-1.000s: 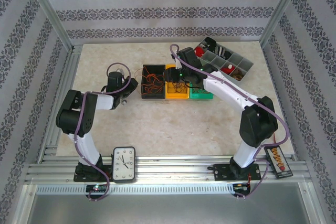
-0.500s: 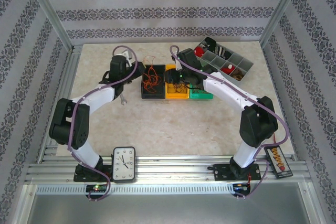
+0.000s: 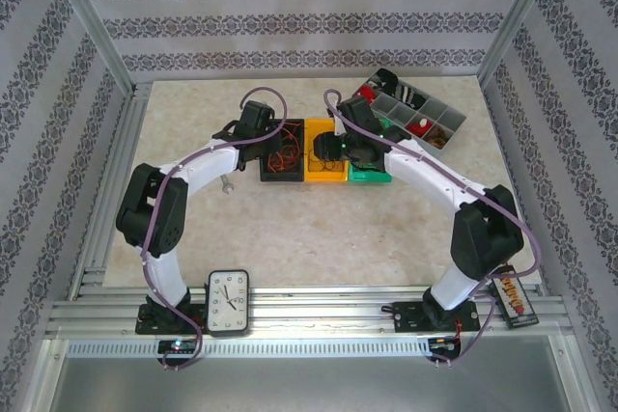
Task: Untangle the cables
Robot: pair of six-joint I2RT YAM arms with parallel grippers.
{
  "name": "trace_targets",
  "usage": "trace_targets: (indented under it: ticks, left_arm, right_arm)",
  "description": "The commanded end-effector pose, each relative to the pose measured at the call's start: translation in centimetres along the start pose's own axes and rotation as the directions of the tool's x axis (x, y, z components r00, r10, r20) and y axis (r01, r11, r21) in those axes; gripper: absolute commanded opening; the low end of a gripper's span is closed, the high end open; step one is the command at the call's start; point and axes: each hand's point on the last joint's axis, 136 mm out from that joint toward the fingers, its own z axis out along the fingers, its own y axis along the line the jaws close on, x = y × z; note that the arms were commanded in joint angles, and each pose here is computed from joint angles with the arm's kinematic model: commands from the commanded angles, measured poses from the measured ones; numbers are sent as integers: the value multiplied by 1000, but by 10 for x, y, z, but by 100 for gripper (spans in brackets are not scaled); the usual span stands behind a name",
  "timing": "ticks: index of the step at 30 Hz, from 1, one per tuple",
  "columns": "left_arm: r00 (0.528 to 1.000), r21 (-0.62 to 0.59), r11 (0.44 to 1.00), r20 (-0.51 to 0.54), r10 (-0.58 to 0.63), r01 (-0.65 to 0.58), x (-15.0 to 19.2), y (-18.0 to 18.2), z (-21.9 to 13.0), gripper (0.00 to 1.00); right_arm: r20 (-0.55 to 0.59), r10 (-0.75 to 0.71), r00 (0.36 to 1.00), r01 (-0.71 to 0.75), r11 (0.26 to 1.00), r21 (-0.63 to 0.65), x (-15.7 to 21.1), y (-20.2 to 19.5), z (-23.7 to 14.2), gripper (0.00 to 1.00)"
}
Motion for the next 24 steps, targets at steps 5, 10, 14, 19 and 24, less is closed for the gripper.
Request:
trace_targets:
  ticks: [5, 10, 14, 19, 24]
  left_arm:
    - [994, -88, 996, -106, 5, -14, 17, 18, -31, 0]
    - [988, -90, 996, -154, -4, -10, 15, 12, -22, 0]
    - [985, -106, 994, -172, 6, -25, 7, 5, -2, 0]
    - [973, -156, 985, -229, 32, -69, 4, 1, 30, 0]
    - [975, -197, 977, -221, 34, -79, 2, 5, 54, 0]
  right_arm:
    - [34, 31, 999, -31, 999, 10, -5, -7, -5, 43]
    - [38, 44, 998, -44, 999, 7, -6, -7, -2, 43]
    - [45, 43, 998, -44, 999, 14, -7, -8, -5, 43]
    - [46, 51, 998, -53, 998, 32, -3, -15, -9, 43]
    - [52, 60, 997, -63, 997, 43, 2, -22, -15, 43]
